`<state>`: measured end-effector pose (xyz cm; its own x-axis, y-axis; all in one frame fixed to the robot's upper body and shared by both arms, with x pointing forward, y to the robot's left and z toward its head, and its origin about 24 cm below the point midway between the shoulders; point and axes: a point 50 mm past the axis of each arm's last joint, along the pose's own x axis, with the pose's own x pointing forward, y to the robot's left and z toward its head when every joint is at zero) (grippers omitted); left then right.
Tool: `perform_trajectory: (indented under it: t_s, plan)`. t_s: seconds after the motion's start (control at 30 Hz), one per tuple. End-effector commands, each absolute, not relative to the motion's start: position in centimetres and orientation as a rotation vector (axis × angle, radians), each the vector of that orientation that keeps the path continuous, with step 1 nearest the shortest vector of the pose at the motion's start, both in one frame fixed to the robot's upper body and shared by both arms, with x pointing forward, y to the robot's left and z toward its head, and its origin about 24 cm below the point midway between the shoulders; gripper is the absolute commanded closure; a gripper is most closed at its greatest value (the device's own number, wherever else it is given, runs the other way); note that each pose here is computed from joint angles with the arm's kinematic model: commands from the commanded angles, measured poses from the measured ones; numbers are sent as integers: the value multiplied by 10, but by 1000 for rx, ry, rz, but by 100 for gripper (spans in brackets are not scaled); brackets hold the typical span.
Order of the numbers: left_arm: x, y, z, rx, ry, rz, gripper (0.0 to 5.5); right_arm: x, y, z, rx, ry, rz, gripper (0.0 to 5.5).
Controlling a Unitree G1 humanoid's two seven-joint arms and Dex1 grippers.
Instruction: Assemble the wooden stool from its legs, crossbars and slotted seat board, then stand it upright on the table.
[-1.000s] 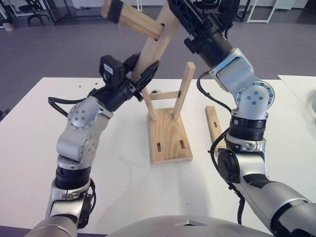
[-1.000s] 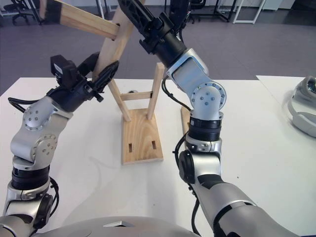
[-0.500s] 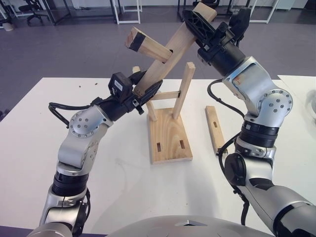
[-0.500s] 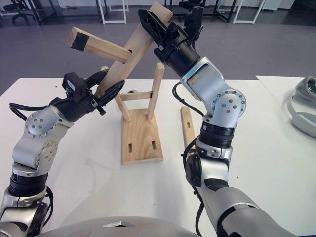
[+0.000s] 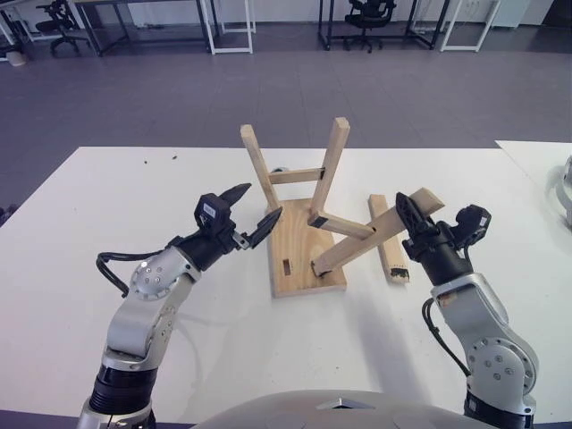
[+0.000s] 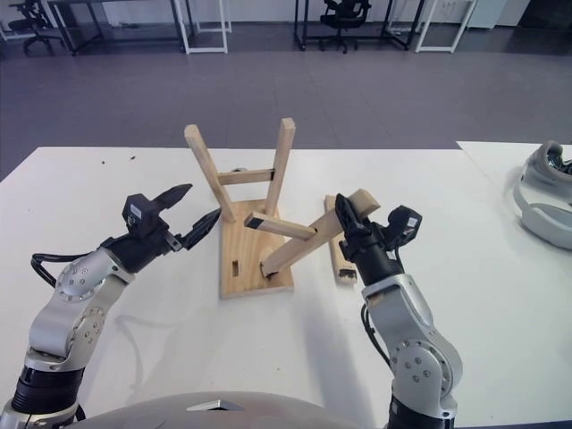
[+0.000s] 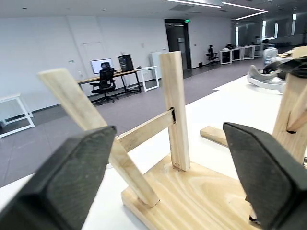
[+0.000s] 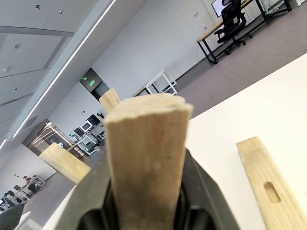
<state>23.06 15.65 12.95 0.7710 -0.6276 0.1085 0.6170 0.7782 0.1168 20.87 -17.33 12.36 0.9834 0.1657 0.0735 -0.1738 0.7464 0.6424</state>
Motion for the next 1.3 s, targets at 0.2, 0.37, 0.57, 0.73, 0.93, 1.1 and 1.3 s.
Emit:
perform_trajectory:
  t_s: [0.2, 0.37, 0.57, 0.73, 0.93, 1.1, 1.3]
  plan:
    - [231, 165, 118, 83, -113, -570, 117, 206, -189, 124, 563, 22, 90, 445]
    - [232, 170, 115, 83, -103, -534, 117, 203, -185, 133, 677, 40, 125, 446]
    - [233, 173, 113, 90, -97, -522, 117, 203, -197, 142, 708, 32, 103, 446]
    - [234, 175, 112, 95, -89, -519, 117, 201, -193, 133, 585, 94, 84, 446]
    - [235, 173, 111, 101, -86, -521, 117, 205, -181, 125, 493, 168, 97, 446]
    - [234, 173, 108, 106, -79, -517, 117, 210, -168, 136, 593, 183, 79, 446]
    - [232, 174, 105, 107, -70, -508, 117, 209, -176, 130, 619, 217, 46, 446]
